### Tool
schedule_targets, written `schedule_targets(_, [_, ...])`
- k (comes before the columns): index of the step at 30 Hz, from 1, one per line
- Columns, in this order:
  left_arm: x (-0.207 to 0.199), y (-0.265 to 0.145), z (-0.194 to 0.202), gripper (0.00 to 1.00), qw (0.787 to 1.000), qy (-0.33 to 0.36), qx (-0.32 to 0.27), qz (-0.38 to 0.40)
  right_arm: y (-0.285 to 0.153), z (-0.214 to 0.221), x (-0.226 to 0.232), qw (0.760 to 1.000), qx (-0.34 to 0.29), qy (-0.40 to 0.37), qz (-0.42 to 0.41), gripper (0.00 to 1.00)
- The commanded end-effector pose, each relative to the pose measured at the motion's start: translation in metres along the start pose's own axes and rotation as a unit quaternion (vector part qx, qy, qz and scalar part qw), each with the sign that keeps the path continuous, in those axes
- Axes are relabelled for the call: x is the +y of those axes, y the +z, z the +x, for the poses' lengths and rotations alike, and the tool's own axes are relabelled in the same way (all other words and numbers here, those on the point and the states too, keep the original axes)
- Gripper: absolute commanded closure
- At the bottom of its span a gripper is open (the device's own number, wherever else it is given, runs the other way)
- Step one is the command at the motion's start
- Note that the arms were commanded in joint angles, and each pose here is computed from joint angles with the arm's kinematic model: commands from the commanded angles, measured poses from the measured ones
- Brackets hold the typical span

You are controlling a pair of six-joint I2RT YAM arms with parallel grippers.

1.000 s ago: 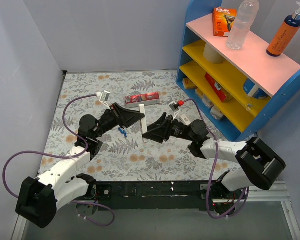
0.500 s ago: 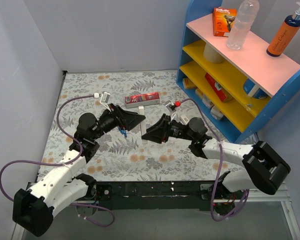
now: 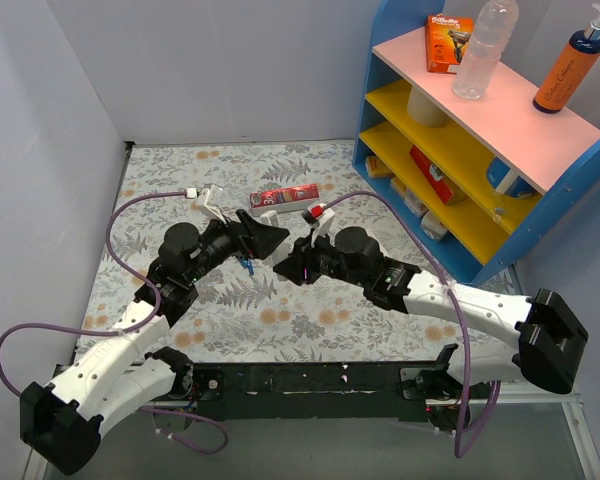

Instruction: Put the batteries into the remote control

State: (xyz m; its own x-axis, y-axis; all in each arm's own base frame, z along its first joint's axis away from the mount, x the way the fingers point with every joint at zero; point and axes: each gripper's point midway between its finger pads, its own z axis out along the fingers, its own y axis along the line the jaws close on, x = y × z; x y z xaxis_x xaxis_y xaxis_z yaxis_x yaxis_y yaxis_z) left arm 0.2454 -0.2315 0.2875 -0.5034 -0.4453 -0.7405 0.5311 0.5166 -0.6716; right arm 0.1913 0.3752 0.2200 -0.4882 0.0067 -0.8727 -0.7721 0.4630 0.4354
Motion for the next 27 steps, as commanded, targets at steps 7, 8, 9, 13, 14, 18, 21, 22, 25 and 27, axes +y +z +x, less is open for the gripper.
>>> schedule_targets(7, [0.026,0.013,0.003,0.24,0.998,-0.014,0.008,-0.068,0.014,-0.013,-0.001,0.995,-0.010,-0.061,0.074,0.99])
schedule_targets(8, [0.028,0.014,0.006,0.28,0.997,-0.015,0.012,-0.068,0.015,-0.012,0.000,0.995,-0.009,-0.065,0.075,0.99])
schedule_targets(9, [0.029,0.015,0.007,0.32,0.997,-0.020,0.013,-0.071,0.015,-0.013,-0.002,0.994,-0.010,-0.067,0.083,0.99])
schedule_targets(13, [0.032,0.013,0.009,0.54,0.997,-0.023,0.013,-0.075,0.012,-0.013,-0.008,0.992,-0.014,-0.070,0.101,0.99])
schedule_targets(14, [0.032,0.013,0.009,0.64,0.997,-0.025,0.012,-0.076,0.011,-0.012,-0.010,0.992,-0.015,-0.070,0.105,0.99])
schedule_targets(18, [0.032,0.014,0.012,0.93,0.997,-0.034,0.015,-0.074,0.008,-0.013,-0.011,0.992,-0.018,-0.070,0.106,0.99])
schedule_targets(21, [0.029,0.014,0.010,1.00,0.997,-0.042,0.008,-0.067,0.006,-0.013,-0.004,0.994,-0.032,-0.063,0.083,0.84])
schedule_targets(22, [0.031,0.013,0.012,1.00,0.997,-0.044,0.007,-0.066,0.002,-0.016,-0.001,0.995,-0.044,-0.055,0.076,0.73])
schedule_targets(25, [0.026,0.009,0.006,1.00,0.997,-0.054,-0.018,-0.054,-0.012,-0.022,0.003,0.994,-0.083,-0.034,0.059,0.35])
schedule_targets(27, [0.018,0.005,-0.003,1.00,0.997,-0.059,-0.044,-0.040,-0.020,-0.021,-0.002,0.993,-0.107,-0.003,0.054,0.20])
